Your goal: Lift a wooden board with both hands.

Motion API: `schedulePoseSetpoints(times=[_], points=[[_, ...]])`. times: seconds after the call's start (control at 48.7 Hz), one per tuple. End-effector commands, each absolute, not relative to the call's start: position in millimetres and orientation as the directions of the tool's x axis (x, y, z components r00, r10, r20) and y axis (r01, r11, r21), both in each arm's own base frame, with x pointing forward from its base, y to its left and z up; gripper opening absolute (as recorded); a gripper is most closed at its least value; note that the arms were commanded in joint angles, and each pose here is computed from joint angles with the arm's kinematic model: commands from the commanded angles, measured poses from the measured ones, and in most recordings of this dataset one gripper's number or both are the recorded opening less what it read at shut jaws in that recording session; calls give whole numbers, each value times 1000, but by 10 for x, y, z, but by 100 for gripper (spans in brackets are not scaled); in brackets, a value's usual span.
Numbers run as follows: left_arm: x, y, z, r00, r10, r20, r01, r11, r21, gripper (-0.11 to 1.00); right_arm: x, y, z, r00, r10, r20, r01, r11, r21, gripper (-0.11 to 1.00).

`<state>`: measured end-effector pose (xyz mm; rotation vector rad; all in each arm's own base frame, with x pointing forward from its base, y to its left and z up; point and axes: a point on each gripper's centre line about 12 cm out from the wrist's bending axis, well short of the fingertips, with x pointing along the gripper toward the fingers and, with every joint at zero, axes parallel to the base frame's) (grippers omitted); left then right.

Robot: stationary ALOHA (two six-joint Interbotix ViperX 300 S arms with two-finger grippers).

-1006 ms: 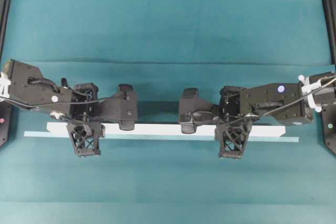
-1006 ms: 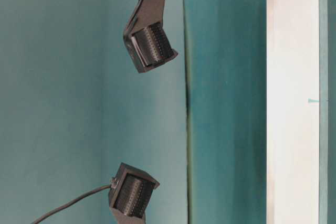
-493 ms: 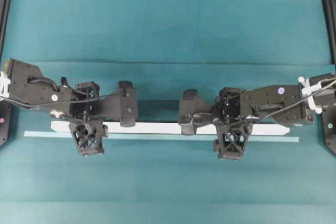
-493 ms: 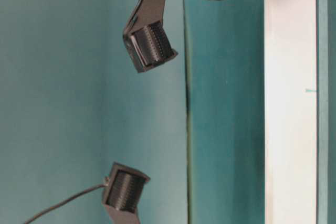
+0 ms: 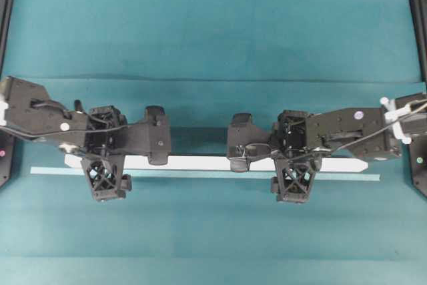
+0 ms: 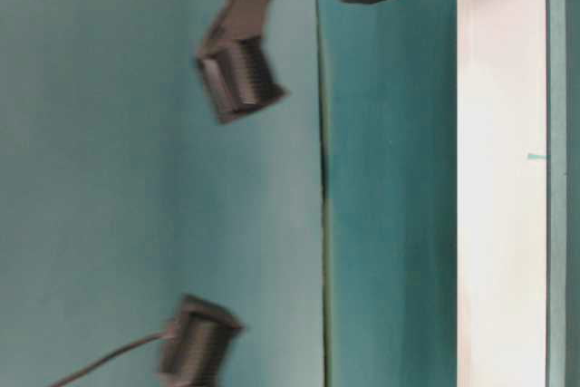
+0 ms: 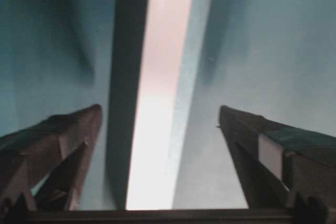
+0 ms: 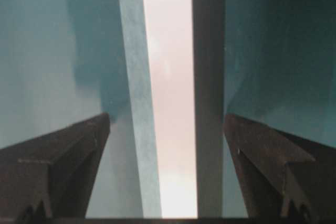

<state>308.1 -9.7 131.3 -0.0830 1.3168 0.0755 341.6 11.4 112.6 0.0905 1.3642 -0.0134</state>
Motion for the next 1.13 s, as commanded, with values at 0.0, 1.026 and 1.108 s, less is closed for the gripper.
schedulePoseSetpoints(times=[0.0,1.026,1.108], points=[[3129,-112,1553,323,5,-946,-87,996,-24,100,3439,81,1273,257,40,-966,75,995,62,89],[2667,-103,2974,830,-23,-558,-22,997,-75,100,2909,10,2930,766,24,-643,48,994,94,89],[2621,-101,3043,847,-24,-531,-19,997,-76,100,2803,4,2991,810,20,-586,46,994,97,89]])
